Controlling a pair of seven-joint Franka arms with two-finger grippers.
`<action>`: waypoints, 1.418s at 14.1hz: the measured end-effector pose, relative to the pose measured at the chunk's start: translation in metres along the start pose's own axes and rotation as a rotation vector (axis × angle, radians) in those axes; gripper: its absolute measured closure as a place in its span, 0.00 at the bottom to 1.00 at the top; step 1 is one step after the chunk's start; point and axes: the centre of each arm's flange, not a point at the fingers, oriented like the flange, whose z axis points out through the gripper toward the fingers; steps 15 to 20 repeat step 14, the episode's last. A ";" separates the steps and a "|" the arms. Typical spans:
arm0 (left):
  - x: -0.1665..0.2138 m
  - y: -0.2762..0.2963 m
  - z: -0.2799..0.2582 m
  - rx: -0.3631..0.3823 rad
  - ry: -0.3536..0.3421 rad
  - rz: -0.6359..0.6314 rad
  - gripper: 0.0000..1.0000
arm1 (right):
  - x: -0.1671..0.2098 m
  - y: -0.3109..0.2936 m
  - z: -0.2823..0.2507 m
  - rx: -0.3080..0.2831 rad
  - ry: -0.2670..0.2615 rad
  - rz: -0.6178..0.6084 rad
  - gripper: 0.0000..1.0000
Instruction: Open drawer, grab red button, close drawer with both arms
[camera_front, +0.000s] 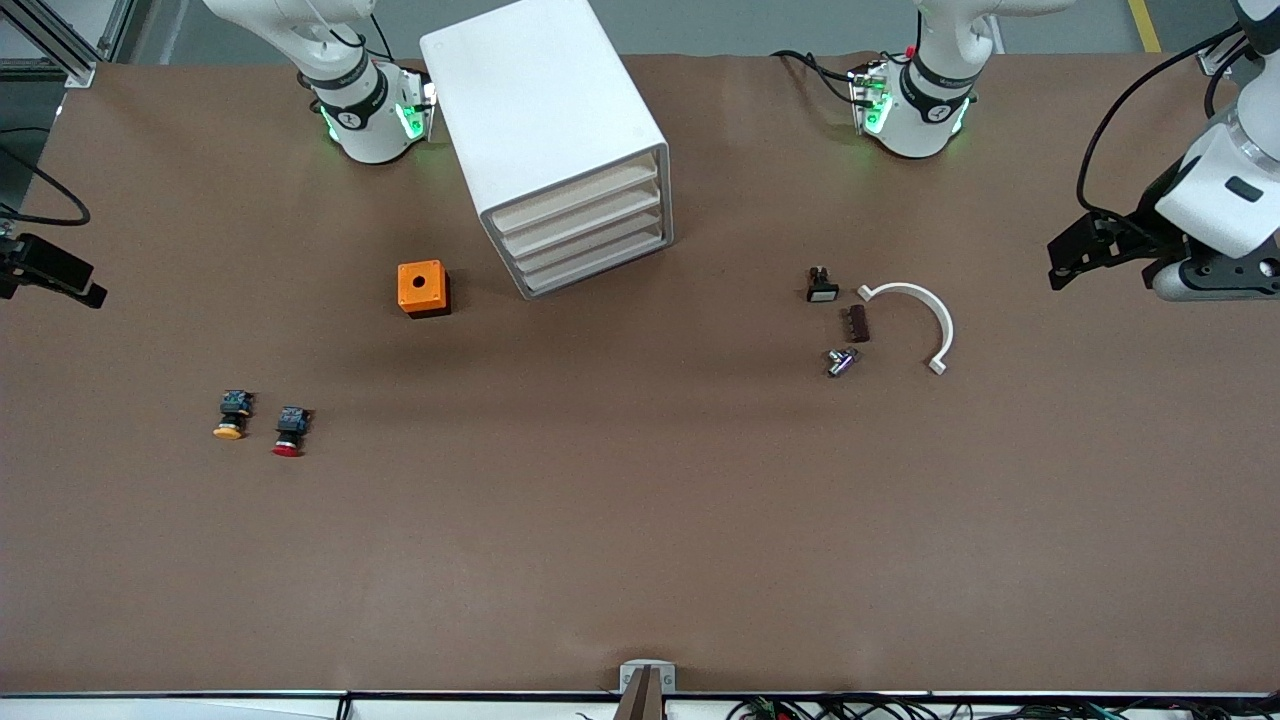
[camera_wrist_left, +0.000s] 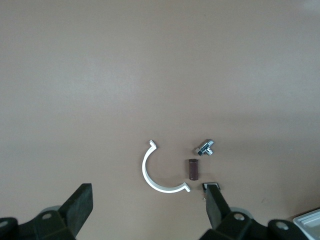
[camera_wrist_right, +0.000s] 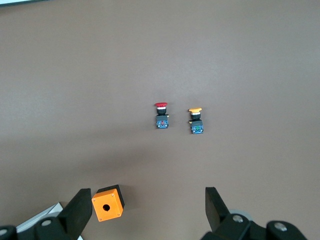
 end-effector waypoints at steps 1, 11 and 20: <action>0.000 0.001 -0.002 0.000 0.002 -0.005 0.00 | 0.000 -0.001 0.000 0.000 0.000 -0.001 0.00; 0.004 -0.021 -0.004 -0.014 0.011 0.035 0.00 | 0.001 -0.008 -0.001 0.002 0.016 -0.013 0.00; 0.004 -0.024 -0.004 -0.014 0.011 0.031 0.00 | 0.002 -0.008 0.000 0.002 0.013 -0.015 0.00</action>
